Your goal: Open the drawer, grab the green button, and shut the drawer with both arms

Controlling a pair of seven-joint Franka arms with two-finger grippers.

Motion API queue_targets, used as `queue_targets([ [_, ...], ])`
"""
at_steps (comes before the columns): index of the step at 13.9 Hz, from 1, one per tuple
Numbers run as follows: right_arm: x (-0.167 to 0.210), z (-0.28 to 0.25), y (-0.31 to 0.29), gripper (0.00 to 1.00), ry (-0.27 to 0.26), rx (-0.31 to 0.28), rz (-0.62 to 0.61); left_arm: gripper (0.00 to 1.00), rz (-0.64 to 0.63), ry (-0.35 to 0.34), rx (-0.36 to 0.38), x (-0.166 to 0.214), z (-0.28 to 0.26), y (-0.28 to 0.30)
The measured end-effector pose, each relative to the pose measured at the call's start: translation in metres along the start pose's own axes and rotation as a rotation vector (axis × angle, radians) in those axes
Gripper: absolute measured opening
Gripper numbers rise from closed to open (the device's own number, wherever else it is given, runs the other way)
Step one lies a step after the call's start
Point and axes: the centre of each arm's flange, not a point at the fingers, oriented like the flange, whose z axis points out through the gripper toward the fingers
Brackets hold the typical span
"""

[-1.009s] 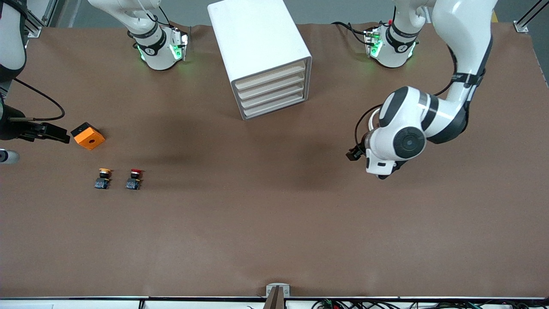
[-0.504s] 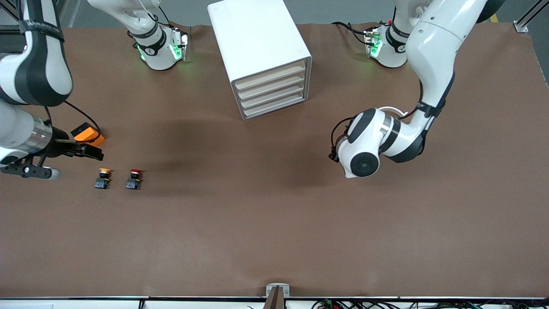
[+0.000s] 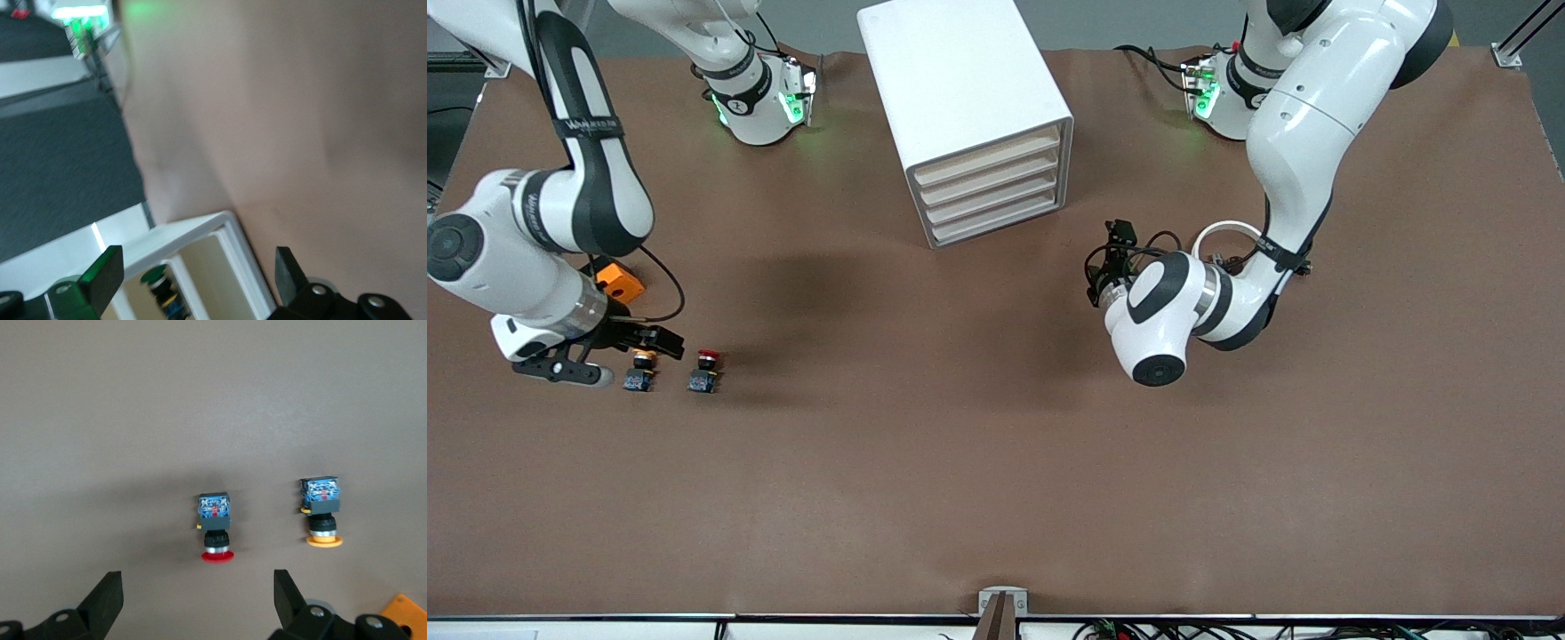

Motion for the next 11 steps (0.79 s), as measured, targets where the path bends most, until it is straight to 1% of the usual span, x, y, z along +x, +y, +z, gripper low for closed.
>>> queue_targets([
  [4, 0.007, 0.052, 0.000, 1.00, 0.017, -0.006, 0.004, 1.00, -0.115, -0.063, 0.081, -0.018, 0.020, 0.007],
  [7, 0.007, 0.083, 0.000, 1.00, 0.012, -0.011, 0.005, 1.00, -0.195, -0.115, 0.158, -0.019, 0.040, 0.022],
  [9, 0.006, 0.103, 0.001, 1.00, 0.007, -0.015, 0.004, 1.00, -0.236, -0.119, 0.199, -0.018, 0.057, 0.033],
  [11, 0.004, 0.119, 0.001, 1.00, -0.009, -0.019, 0.004, 1.00, -0.264, -0.128, 0.230, -0.020, 0.068, 0.040],
])
